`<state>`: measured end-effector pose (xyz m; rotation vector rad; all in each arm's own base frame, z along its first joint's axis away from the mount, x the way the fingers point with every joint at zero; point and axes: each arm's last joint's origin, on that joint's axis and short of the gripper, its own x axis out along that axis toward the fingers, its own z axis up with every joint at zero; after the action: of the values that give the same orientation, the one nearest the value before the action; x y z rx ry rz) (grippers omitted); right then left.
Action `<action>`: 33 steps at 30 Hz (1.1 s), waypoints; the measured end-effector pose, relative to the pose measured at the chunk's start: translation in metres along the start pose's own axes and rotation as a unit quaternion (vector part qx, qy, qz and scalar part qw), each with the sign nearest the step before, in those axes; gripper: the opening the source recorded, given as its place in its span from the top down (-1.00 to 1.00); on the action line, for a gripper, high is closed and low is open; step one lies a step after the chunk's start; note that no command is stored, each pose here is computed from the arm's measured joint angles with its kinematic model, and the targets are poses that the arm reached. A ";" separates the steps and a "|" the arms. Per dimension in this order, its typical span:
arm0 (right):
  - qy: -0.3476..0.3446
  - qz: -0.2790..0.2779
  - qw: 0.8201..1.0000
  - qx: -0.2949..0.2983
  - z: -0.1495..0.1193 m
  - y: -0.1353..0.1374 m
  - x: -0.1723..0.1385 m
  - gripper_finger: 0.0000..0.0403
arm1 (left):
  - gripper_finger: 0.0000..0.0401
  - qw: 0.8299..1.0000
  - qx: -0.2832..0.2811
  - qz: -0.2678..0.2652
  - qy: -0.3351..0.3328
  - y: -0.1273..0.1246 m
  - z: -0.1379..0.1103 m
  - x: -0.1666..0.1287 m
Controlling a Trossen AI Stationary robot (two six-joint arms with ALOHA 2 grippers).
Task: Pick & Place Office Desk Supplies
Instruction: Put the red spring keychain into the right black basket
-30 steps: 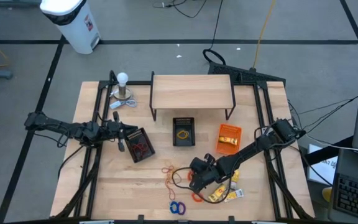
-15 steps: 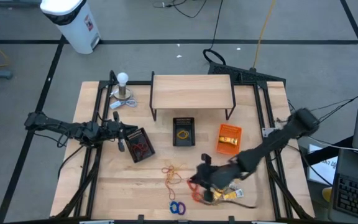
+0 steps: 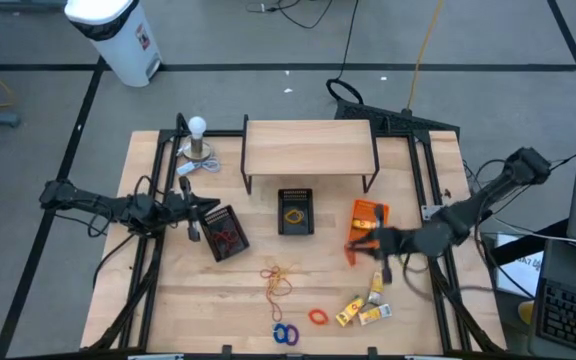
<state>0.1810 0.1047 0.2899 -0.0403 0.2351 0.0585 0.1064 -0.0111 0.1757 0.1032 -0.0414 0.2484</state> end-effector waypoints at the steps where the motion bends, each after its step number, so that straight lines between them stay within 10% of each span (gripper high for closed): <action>1: -0.009 0.003 1.000 -0.013 -0.006 -0.006 -0.006 0.95 | 0.88 1.000 -0.003 0.000 -0.004 0.000 0.001 0.000; 14: -0.141 0.008 0.990 -0.006 -0.044 -0.055 -0.058 0.95 | 0.88 0.999 -0.015 0.004 -0.032 0.001 0.007 0.000; 33: -0.189 -0.014 0.982 0.009 -0.121 -0.066 -0.057 0.96 | 0.88 0.998 -0.007 0.052 -0.023 0.004 0.006 0.000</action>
<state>0.1020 0.0306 0.1883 -0.0144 -0.1461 0.0350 0.1051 -0.0083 0.1819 0.0923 -0.0951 0.3487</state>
